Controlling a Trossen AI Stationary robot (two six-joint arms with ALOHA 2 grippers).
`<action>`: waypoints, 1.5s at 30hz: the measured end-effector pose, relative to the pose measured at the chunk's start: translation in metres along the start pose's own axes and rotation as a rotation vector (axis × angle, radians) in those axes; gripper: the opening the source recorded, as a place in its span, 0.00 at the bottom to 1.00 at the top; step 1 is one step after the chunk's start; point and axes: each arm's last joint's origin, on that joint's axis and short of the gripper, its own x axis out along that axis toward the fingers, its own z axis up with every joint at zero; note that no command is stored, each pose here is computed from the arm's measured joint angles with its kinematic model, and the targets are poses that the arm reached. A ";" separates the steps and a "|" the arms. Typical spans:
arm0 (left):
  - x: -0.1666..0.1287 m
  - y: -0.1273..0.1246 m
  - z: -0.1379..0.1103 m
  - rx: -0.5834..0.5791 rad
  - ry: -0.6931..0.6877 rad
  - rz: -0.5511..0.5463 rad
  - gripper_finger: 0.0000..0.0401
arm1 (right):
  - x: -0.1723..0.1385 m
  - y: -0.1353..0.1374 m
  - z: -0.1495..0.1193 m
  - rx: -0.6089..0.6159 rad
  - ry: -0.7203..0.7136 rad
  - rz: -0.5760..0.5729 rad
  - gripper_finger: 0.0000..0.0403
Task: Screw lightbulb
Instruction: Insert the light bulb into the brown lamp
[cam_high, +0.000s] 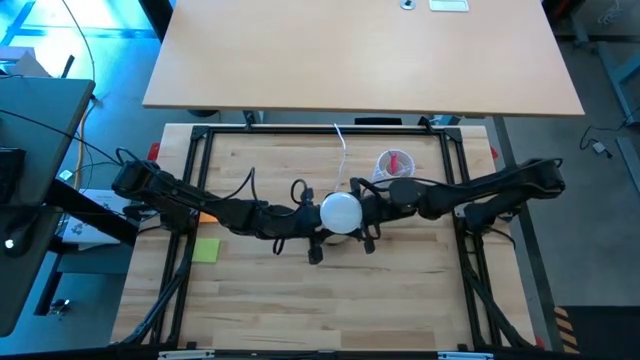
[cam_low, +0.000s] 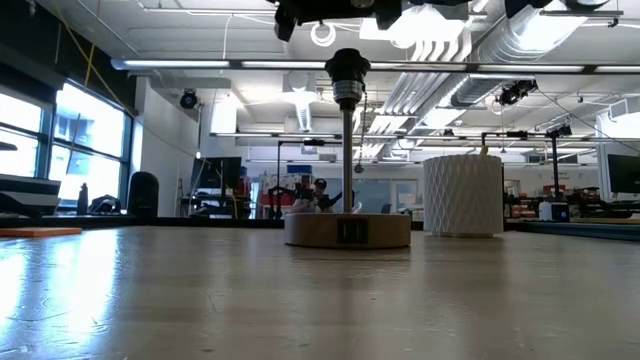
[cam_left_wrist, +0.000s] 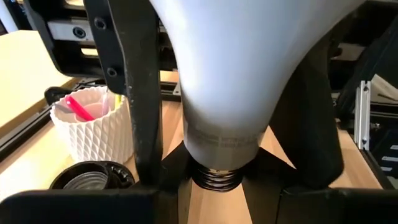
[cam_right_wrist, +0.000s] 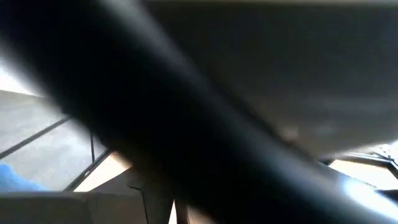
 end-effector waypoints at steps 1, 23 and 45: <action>0.000 -0.001 0.000 0.002 0.003 -0.001 0.24 | -0.002 0.000 0.001 0.001 0.011 -0.001 0.55; -0.002 -0.003 -0.006 0.035 0.054 0.036 0.26 | -0.009 0.011 0.003 0.004 -0.034 -0.129 0.39; -0.021 0.003 -0.068 -0.007 0.097 0.338 0.58 | -0.021 -0.074 -0.012 0.122 -0.034 0.064 0.38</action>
